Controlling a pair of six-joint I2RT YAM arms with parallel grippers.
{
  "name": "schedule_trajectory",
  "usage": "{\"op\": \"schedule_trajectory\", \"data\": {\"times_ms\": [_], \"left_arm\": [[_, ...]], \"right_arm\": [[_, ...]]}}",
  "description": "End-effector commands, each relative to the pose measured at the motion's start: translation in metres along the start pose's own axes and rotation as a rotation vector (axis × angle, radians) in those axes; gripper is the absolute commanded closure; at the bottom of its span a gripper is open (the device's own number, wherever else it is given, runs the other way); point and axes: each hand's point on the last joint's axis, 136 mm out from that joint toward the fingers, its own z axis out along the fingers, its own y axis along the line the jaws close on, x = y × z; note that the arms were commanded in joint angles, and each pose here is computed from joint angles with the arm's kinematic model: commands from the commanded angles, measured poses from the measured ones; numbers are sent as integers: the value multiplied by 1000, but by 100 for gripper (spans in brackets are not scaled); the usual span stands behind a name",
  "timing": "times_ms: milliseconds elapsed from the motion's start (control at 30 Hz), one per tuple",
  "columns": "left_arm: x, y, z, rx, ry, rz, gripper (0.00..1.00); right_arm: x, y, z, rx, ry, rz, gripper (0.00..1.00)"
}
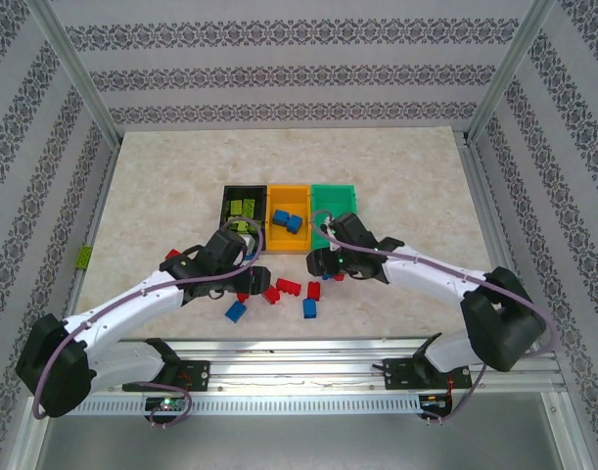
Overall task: Sort the legos into containers by color
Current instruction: Pick up the lego from the center of the table.
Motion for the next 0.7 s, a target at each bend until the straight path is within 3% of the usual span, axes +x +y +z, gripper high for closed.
{"op": "schedule_trajectory", "data": {"times_ms": [0,200,533,667], "left_arm": [[0,-10,-4,62,-13,-16,26],[6,-8,-7,73,-18,-25,26],[5,-13,1,80,24,12,26],[5,-14,2,71,49,30,26]], "right_arm": [[-2,-15,2,138,43,-36,40],[5,-25,7,261,79,-101,40],[14,-24,31,305,151,-101,42],[20,-27,35,339,178,-115,49]]}}
